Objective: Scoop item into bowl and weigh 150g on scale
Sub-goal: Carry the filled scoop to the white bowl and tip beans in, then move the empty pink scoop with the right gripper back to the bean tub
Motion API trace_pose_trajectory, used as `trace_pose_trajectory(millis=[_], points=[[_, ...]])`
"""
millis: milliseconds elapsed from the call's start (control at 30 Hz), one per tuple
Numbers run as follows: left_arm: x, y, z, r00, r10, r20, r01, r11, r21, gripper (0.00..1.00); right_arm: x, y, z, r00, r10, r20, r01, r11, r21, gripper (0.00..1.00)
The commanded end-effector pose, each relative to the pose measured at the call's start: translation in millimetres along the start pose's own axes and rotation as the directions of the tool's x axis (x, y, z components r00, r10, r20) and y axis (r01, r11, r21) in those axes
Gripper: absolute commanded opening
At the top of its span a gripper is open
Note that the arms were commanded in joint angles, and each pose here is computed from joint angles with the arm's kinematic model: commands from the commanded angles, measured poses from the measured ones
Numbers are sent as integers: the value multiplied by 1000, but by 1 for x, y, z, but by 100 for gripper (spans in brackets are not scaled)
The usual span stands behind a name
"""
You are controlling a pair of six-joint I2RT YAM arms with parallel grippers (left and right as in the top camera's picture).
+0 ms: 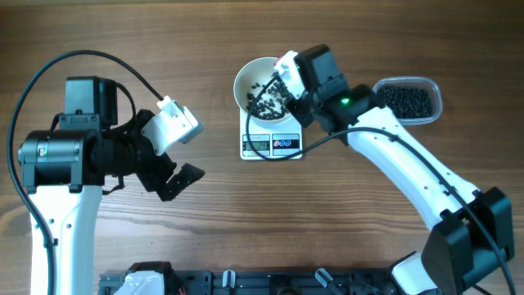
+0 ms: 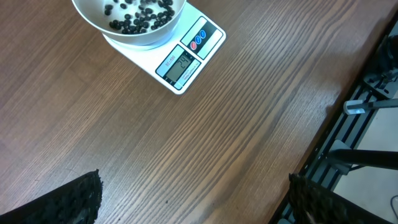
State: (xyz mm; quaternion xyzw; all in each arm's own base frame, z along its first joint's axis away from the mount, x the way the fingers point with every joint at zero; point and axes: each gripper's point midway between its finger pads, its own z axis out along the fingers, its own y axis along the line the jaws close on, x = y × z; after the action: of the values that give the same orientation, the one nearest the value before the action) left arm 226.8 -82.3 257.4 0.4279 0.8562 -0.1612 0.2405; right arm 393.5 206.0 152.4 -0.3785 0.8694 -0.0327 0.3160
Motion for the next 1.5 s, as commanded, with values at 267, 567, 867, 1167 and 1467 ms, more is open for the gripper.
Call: trace_pose_trajectory(millis=[267, 567, 867, 1167, 1467], points=[[-1, -1, 2, 1000, 10, 12, -10, 1000, 19, 100, -19, -36, -48, 999, -22, 41, 14, 981, 192, 4], [-1, -1, 2, 1000, 10, 12, -10, 1000, 19, 100, 122, -165, -95, 906, 386, -176, -310, 885, 346, 4], [-1, -1, 2, 1000, 10, 12, -10, 1000, 19, 100, 194, -162, -24, 779, 498, -380, -455, 867, 202, 4], [-1, -1, 2, 1000, 10, 12, -10, 1000, 19, 100, 225, -162, -7, 723, 483, -493, -409, 875, 257, 4], [-1, -1, 2, 1000, 10, 12, -10, 1000, 19, 100, 203, -117, 13, 772, 425, -474, -500, 865, -38, 4]])
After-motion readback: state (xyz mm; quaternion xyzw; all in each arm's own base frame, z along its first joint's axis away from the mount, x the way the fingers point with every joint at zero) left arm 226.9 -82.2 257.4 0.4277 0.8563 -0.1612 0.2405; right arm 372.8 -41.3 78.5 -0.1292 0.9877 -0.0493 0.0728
